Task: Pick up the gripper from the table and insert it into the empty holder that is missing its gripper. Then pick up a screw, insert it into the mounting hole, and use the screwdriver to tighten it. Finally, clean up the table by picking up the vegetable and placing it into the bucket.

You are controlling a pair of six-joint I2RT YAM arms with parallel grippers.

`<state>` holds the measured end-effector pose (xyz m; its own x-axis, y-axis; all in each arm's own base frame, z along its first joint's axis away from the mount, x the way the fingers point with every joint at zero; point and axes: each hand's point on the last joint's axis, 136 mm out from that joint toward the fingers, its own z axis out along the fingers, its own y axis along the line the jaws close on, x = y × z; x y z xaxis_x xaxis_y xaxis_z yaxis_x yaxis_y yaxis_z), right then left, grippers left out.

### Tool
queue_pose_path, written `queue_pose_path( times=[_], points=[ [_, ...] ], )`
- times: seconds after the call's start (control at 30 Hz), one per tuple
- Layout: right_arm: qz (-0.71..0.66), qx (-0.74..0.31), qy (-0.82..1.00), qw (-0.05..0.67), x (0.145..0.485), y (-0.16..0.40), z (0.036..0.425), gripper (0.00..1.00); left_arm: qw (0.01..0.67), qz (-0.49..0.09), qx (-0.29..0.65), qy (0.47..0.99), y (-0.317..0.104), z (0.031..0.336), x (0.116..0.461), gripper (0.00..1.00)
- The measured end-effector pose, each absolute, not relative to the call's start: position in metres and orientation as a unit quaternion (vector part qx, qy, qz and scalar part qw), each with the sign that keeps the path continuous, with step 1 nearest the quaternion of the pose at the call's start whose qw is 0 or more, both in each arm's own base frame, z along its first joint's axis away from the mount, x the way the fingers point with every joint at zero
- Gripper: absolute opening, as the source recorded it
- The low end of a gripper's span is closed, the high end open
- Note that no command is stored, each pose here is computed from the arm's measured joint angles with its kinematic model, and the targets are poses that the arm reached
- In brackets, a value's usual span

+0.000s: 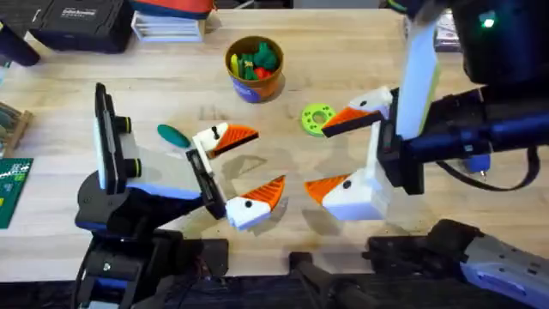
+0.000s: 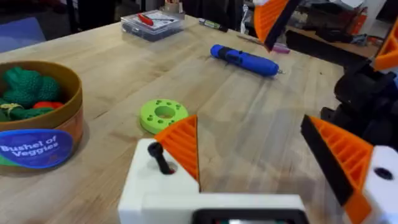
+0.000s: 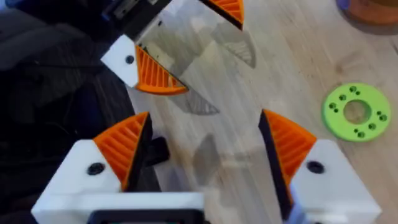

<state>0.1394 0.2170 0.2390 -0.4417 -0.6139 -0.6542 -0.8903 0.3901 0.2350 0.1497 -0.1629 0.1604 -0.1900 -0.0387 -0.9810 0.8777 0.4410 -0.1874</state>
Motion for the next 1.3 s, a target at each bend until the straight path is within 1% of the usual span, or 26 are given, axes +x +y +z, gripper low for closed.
queue_pose_path(
  times=[0.13, 0.17, 0.2, 0.23, 0.27, 0.33, 0.37, 0.4, 0.87, 0.93, 1.03, 1.13, 1.3],
  points=[
    [0.282, -0.498, 0.783, 0.245, 0.139, 0.218, 0.237, 0.994, 0.548, -0.418, 0.323, 0.648, -0.163, 0.160, 0.150, 0.984],
    [0.281, -0.503, 0.780, 0.246, 0.139, 0.218, 0.237, 0.994, 0.548, -0.418, 0.324, 0.648, -0.163, 0.160, 0.150, 0.923],
    [0.280, -0.506, 0.778, 0.246, 0.139, 0.218, 0.237, 0.994, 0.548, -0.418, 0.324, 0.648, -0.163, 0.160, 0.150, 0.816],
    [0.279, -0.509, 0.776, 0.247, 0.139, 0.218, 0.237, 0.994, 0.548, -0.418, 0.324, 0.648, -0.163, 0.160, 0.150, 0.674],
    [0.278, -0.511, 0.775, 0.248, 0.139, 0.218, 0.237, 0.994, 0.548, -0.418, 0.324, 0.648, -0.163, 0.160, 0.150, 0.521],
    [0.277, -0.513, 0.773, 0.248, 0.139, 0.218, 0.237, 0.994, 0.548, -0.418, 0.324, 0.648, -0.163, 0.160, 0.150, 0.182],
    [0.276, -0.514, 0.773, 0.249, 0.139, 0.218, 0.236, 0.994, 0.548, -0.418, 0.324, 0.648, -0.163, 0.160, 0.150, 0.061],
    [0.273, -0.514, 0.774, 0.250, 0.140, 0.217, 0.236, 0.994, 0.549, -0.417, 0.325, 0.647, -0.163, 0.160, 0.150, 0.015],
    [0.235, -0.505, 0.788, 0.262, 0.153, 0.209, 0.232, 0.994, 0.549, -0.416, 0.326, 0.647, -0.163, 0.160, 0.150, 0.005],
    [0.218, -0.476, 0.810, 0.264, 0.163, 0.200, 0.229, 0.994, 0.549, -0.416, 0.326, 0.647, -0.163, 0.160, 0.150, 0.005],
    [0.180, -0.411, 0.857, 0.252, 0.179, 0.173, 0.220, 0.994, 0.549, -0.416, 0.326, 0.647, -0.163, 0.160, 0.150, 0.005],
    [0.143, -0.335, 0.898, 0.248, 0.199, 0.137, 0.214, 0.994, 0.549, -0.416, 0.326, 0.647, -0.163, 0.160, 0.150, 0.005],
    [0.077, -0.187, 0.941, 0.271, 0.235, 0.063, 0.213, 0.994, 0.549, -0.416, 0.326, 0.647, -0.163, 0.160, 0.150, 0.005]
  ],
)
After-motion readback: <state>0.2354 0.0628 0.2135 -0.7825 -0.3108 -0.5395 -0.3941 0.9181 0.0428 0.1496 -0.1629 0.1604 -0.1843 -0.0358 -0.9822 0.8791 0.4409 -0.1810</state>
